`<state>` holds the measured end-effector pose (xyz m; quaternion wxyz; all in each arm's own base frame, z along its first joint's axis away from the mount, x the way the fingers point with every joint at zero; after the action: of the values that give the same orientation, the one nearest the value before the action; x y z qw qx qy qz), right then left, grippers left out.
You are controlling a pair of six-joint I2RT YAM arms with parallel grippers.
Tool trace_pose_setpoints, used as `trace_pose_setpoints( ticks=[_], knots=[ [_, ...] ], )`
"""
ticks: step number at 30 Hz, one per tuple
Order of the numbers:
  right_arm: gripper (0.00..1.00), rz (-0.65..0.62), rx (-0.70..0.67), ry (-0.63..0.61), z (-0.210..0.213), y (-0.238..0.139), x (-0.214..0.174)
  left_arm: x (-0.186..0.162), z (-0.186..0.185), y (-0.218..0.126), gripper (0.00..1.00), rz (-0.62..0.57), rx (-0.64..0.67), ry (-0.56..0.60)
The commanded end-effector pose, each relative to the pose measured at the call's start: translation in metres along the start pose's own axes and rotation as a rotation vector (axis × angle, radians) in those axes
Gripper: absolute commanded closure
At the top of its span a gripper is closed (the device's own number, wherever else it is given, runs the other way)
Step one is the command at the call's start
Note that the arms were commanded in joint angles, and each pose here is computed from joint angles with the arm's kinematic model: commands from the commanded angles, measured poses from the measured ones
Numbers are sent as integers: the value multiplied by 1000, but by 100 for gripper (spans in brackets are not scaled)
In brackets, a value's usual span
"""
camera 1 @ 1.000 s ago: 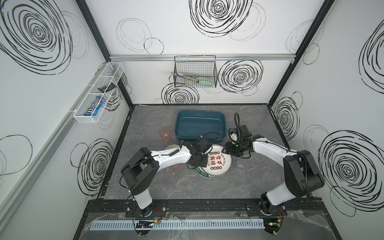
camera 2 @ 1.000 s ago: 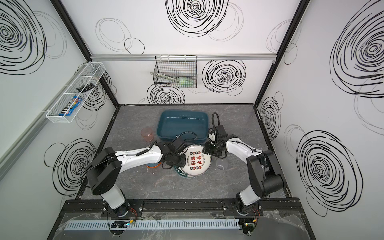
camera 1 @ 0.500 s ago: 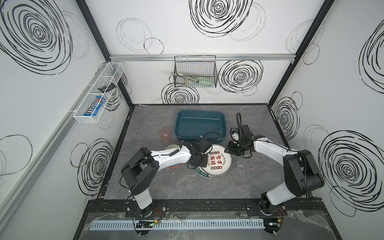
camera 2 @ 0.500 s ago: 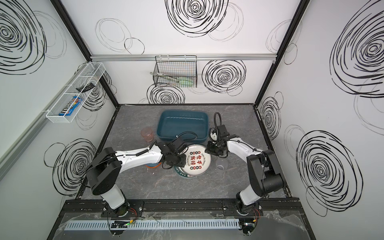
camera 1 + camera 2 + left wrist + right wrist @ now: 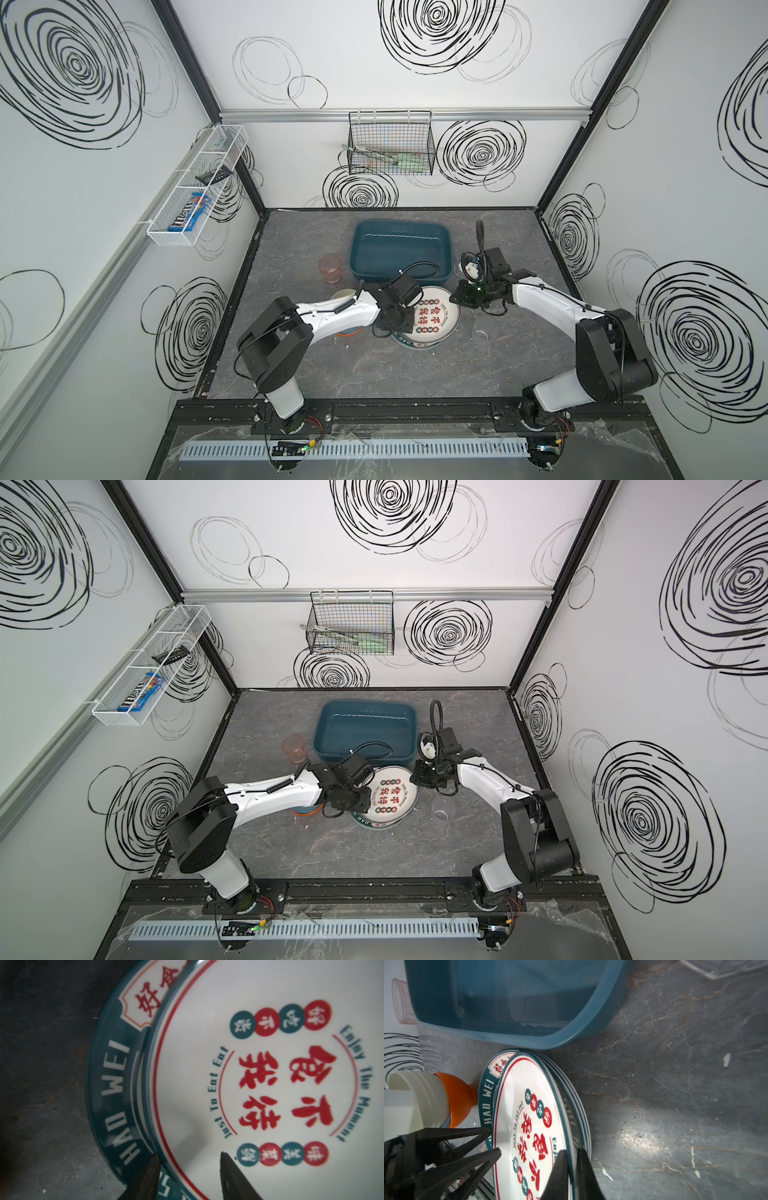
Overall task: Place the mixed dishes into the plastic bin
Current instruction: 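Lift the top plate off the stack with the right gripper, then carry the plate over the teal bin with the right gripper while the left arm withdraws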
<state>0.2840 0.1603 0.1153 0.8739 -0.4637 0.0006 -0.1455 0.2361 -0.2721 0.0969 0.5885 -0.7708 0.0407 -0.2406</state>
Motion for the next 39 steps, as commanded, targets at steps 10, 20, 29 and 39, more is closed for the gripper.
trace_pose_setpoints(
  ticks=[10, 20, 29, 39],
  knots=[
    [100, -81, 81, -42, 28, -44, 3, 29, 7, -69, 44, -194, -46, -33],
    [100, -166, 201, -102, 63, -86, 8, 39, 22, -118, 35, -318, -104, -77],
    [100, -206, 276, -107, 89, -101, 23, 45, 45, -153, 30, -410, -188, -136],
    [100, -224, 344, -84, 118, -94, 52, 42, 85, -166, 15, -468, -195, -221]
  ],
)
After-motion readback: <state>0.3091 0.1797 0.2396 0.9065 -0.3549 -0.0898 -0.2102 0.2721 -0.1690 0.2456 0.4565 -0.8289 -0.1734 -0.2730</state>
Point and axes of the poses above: each gripper's point midway between its finger pads, its own y axis out along the fingers, its own z axis along the line the jaws close on, x = y × z, the point moved 4 cm from there along -y, back along the fingers, and after that the axes turned 15 degrees about y, right-handed, at the moved point
